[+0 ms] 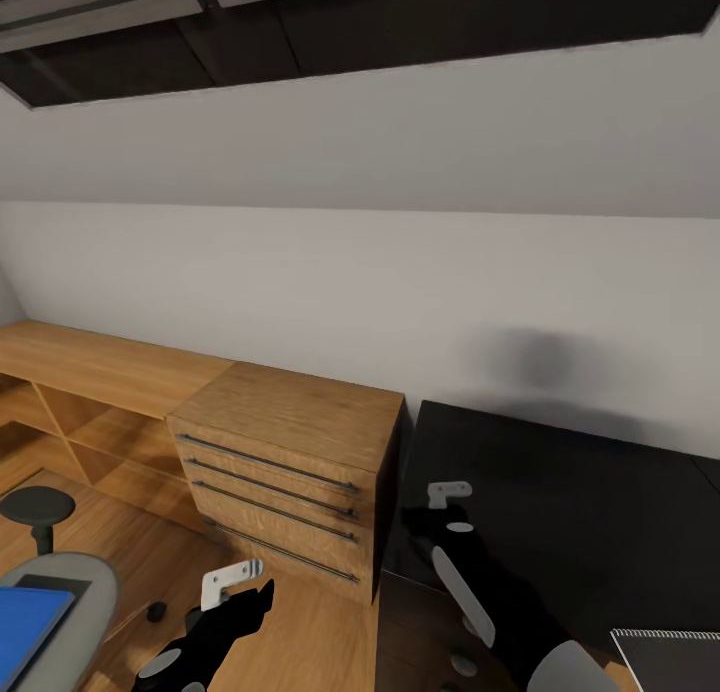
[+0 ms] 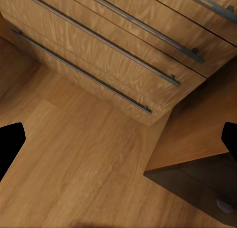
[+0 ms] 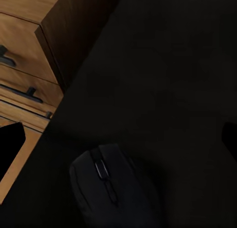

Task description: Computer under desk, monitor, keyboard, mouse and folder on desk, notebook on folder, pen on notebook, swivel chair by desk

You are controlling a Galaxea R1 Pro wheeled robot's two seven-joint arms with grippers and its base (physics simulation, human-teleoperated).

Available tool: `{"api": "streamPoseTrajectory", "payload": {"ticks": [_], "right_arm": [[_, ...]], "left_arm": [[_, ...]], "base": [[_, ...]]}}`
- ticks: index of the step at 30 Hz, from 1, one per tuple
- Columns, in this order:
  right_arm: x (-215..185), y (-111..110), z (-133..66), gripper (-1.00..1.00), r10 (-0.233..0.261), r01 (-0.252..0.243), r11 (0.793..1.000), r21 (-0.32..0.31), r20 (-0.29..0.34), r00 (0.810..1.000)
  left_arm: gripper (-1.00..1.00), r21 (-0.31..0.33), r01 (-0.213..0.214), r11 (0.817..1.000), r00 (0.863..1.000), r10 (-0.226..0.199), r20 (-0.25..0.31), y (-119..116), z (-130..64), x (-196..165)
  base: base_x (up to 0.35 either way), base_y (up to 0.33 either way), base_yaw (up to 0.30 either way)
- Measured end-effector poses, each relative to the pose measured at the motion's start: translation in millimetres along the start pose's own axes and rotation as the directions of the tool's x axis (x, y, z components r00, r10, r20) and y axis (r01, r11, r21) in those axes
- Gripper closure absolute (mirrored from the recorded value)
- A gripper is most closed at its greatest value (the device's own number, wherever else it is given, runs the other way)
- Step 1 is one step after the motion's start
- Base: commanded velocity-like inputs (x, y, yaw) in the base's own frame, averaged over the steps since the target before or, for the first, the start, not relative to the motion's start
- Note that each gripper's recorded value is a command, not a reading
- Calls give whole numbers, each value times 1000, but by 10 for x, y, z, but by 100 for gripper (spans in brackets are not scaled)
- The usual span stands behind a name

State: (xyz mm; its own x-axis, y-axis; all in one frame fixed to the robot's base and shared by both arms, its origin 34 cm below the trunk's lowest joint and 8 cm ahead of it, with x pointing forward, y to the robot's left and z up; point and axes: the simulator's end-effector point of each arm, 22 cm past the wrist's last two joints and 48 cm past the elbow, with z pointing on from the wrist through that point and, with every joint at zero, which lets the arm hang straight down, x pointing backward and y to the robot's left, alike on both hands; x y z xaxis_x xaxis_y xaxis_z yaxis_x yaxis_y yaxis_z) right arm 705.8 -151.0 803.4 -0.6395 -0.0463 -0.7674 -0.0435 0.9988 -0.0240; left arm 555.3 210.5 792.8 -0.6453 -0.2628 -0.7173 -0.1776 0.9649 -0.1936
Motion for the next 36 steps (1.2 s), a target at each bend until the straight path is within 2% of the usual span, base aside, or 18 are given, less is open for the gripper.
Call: {"api": "streamPoseTrajectory", "payload": {"ticks": [9,24,28,36], "right_arm": [[81,-16,9,-100,-12,12,1000,3,-32,999],[118,-17,16,-100,-15,15,1000,4,-44,999],[315,-41,83,-100,-23,24,1000,11,-86,996],[446,-41,170,-100,-26,27,1000,12,-96,995]], "left_arm": [[-100,-4,5,1000,1000,-5,5,25,-1,-25],[-100,-4,6,1000,1000,-6,7,21,-3,-32],[-100,4,9,1000,1000,-9,23,-1,-2,-77],[-100,6,11,1000,1000,-11,29,16,74,-17]], "base": [[0,0,0],[0,0,0],[0,0,0],[0,0,0]]}}
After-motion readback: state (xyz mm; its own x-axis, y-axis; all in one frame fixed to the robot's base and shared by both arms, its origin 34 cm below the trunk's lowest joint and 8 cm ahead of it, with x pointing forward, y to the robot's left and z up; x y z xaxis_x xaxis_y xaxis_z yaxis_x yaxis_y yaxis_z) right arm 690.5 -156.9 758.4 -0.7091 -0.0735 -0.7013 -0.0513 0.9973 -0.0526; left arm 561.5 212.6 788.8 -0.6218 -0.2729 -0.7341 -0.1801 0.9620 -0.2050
